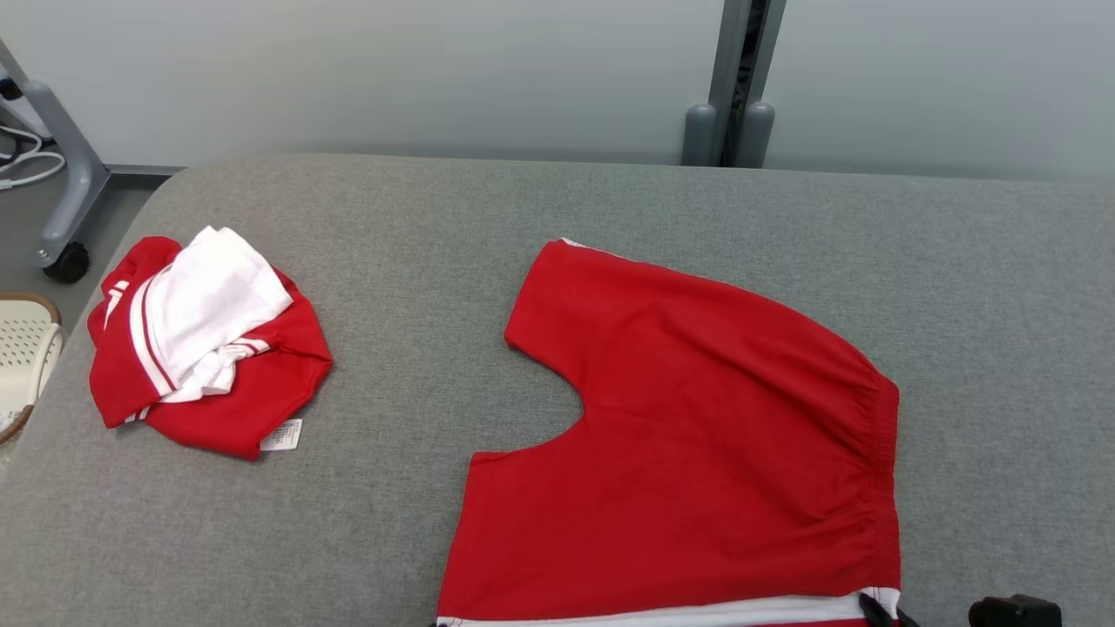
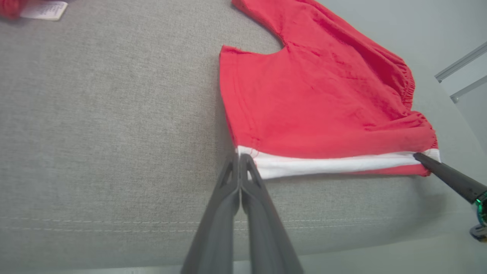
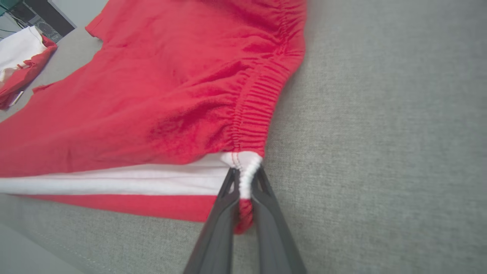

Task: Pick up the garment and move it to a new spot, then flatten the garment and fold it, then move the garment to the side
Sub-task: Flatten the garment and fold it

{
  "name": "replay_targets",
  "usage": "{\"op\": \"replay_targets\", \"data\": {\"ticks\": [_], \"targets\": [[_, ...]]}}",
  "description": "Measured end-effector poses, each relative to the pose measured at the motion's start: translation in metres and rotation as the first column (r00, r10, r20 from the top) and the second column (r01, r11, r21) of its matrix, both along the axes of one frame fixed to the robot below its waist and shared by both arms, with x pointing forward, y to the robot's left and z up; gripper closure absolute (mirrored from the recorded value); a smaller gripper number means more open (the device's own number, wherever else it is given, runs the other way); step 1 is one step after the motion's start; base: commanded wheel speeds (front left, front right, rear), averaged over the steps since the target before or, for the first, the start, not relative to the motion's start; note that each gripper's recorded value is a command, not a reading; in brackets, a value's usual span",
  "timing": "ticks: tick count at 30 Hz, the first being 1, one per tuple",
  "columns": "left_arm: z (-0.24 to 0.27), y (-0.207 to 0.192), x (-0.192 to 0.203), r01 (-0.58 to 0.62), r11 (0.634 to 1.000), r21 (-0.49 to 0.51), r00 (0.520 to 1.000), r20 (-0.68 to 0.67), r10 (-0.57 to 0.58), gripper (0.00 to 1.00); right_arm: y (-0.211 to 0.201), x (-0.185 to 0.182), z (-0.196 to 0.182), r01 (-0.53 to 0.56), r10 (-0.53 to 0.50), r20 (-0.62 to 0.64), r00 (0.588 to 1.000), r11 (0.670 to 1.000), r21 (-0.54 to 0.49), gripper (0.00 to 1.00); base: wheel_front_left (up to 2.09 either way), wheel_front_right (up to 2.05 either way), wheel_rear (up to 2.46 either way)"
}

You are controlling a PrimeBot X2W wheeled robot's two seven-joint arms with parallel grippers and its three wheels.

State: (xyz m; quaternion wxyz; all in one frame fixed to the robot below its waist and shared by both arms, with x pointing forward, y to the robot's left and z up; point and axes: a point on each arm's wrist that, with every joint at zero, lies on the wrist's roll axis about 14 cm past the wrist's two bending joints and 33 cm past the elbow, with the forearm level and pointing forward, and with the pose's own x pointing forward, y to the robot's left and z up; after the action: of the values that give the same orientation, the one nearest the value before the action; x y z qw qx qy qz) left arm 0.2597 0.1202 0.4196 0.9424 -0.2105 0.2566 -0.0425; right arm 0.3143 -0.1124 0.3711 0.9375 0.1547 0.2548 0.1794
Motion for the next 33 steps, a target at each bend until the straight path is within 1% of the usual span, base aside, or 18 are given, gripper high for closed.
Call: {"op": "replay_targets", "data": {"ticks": [9, 13, 15, 18, 25, 27, 29, 33], "targets": [[-0.001, 0.003, 0.003, 0.017, 1.000, 0.015, 1.000, -0.022, -0.017, 1.00, 0.002, -0.002, 0.009, 0.012, -0.012, -0.011, 1.000, 1.000, 0.009, 1.00, 0.00, 0.00, 0.00], [0.006, 0.005, 0.018, 0.021, 1.000, 0.007, 1.000, 0.014, -0.021, 1.00, 0.002, 0.002, 0.013, 0.023, -0.023, -0.008, 1.000, 1.000, 0.014, 1.00, 0.00, 0.00, 0.00], [0.016, 0.008, 0.031, 0.018, 1.000, 0.002, 0.998, 0.059, -0.018, 1.00, 0.003, 0.005, 0.017, 0.032, -0.032, 0.002, 0.999, 0.999, 0.025, 1.00, 0.00, 0.00, 0.00], [0.031, 0.013, 0.056, 0.032, 0.999, 0.028, 0.991, 0.131, -0.036, 1.00, 0.004, 0.013, 0.024, 0.044, -0.045, 0.023, 0.999, 0.998, 0.042, 1.00, 0.00, 0.00, 0.00], [0.067, 0.015, 0.123, 0.091, 0.992, 0.089, 0.954, 0.279, -0.113, 1.00, 0.004, 0.051, 0.050, 0.097, -0.110, 0.111, 0.988, 0.989, 0.116, 1.00, 0.00, 0.00, 0.00], [0.071, 0.014, 0.142, 0.113, 0.986, 0.120, 0.945, 0.295, -0.144, 1.00, 0.005, 0.064, 0.059, 0.110, -0.130, 0.143, 0.981, 0.984, 0.143, 1.00, 0.00, 0.00, 0.00], [0.075, 0.009, 0.162, 0.136, 0.982, 0.130, 0.936, 0.309, -0.170, 1.00, 0.005, 0.078, 0.066, 0.122, -0.150, 0.164, 0.975, 0.978, 0.171, 1.00, 0.00, 0.00, 0.00], [0.076, -0.003, 0.202, 0.183, 0.972, 0.146, 0.921, 0.321, -0.221, 1.00, 0.006, 0.105, 0.074, 0.122, -0.160, 0.203, 0.966, 0.974, 0.190, 1.00, 0.00, 0.00, 0.00]]}}
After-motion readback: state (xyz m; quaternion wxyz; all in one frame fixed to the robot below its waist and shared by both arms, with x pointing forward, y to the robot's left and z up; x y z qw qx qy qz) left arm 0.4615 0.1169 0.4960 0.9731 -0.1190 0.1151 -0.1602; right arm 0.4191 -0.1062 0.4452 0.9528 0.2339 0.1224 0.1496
